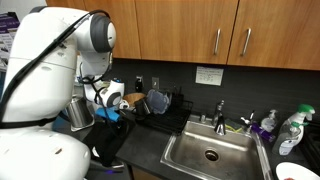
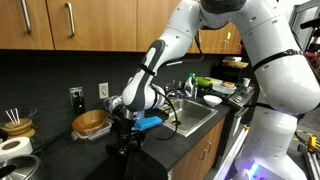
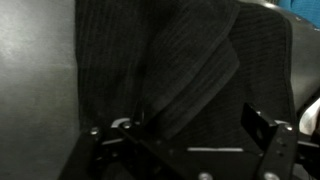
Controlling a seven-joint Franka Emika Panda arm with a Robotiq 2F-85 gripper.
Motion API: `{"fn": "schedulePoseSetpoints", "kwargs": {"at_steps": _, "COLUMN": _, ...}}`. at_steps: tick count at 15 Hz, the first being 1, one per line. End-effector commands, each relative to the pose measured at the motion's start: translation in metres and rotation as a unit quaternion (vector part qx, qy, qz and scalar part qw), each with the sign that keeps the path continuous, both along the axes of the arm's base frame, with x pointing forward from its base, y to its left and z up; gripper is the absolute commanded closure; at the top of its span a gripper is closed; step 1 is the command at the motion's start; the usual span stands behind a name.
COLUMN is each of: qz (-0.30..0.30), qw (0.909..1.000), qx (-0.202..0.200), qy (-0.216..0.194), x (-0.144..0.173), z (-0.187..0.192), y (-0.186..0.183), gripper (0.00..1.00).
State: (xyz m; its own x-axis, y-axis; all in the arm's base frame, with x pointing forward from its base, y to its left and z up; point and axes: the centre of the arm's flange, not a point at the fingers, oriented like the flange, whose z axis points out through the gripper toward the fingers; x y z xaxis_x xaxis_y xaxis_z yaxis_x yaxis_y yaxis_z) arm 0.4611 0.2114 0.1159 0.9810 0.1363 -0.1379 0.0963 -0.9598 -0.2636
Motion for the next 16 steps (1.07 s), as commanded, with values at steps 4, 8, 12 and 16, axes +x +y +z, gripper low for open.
{"fn": "schedulePoseSetpoints", "kwargs": {"at_steps": 4, "qz": -0.006, "qw": 0.9998, "qx": 0.006, "qy": 0.016, "x": 0.009, "z": -0.015, "y": -0.012, "gripper": 0.0}}
{"fn": "schedulePoseSetpoints", "kwargs": {"at_steps": 8, "qz": -0.005, "qw": 0.9999, "qx": 0.011, "qy": 0.011, "x": 0.017, "z": -0.02, "y": -0.016, "gripper": 0.0}}
{"fn": "schedulePoseSetpoints", "kwargs": {"at_steps": 12, "qz": 0.0, "qw": 0.9999, "qx": 0.014, "qy": 0.002, "x": 0.026, "z": -0.022, "y": -0.023, "gripper": 0.0}}
{"fn": "schedulePoseSetpoints", "kwargs": {"at_steps": 16, "qz": 0.004, "qw": 0.9998, "qx": 0.017, "qy": -0.005, "x": 0.028, "z": -0.023, "y": -0.025, "gripper": 0.39}}
